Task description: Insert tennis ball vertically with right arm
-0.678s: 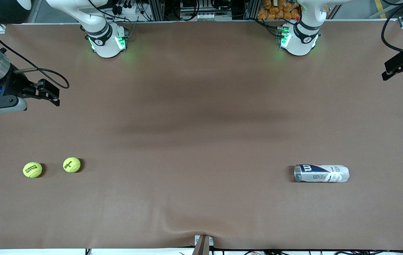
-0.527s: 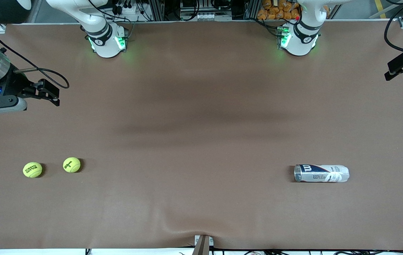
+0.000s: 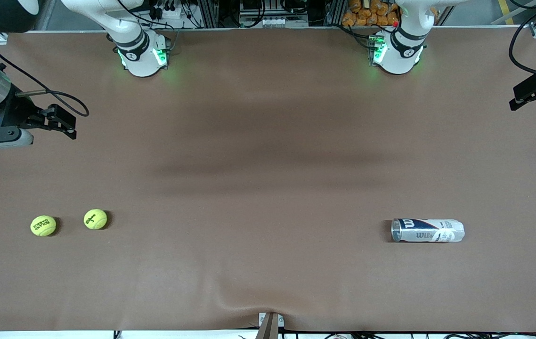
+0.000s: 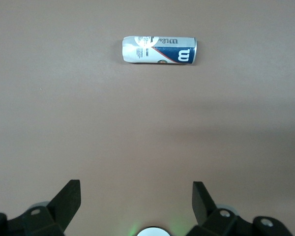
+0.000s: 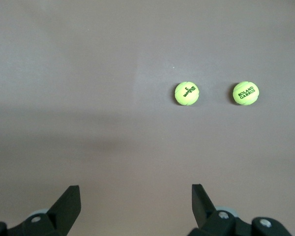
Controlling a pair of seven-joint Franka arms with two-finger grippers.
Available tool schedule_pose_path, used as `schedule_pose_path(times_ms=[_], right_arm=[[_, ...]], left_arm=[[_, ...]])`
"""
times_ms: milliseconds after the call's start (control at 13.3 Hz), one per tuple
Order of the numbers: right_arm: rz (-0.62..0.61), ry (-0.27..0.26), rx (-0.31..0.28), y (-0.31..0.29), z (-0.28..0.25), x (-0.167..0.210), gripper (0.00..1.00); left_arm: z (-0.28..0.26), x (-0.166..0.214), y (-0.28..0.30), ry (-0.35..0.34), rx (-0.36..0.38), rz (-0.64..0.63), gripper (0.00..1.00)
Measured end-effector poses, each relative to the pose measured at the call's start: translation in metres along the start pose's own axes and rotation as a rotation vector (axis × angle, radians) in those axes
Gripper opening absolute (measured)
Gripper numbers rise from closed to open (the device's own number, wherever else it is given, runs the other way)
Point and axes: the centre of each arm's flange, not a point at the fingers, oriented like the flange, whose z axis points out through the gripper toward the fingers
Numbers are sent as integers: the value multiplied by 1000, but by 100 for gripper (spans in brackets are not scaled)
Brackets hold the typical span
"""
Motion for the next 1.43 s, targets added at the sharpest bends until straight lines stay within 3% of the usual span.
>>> schedule_pose_path(times_ms=[301, 753, 1055, 1431], right_arm=[[19, -7, 0, 11, 3, -2, 100], [46, -28, 1, 25, 2, -10, 100], [54, -8, 0, 30, -9, -16, 100], [29, -5, 0, 17, 16, -11, 100]], left_arm=[[9, 6, 1, -17, 7, 29, 100], [94, 61, -6, -139, 86, 474, 100], [175, 107, -5, -222, 126, 795, 100], [262, 146, 70, -297, 306, 1105, 100]])
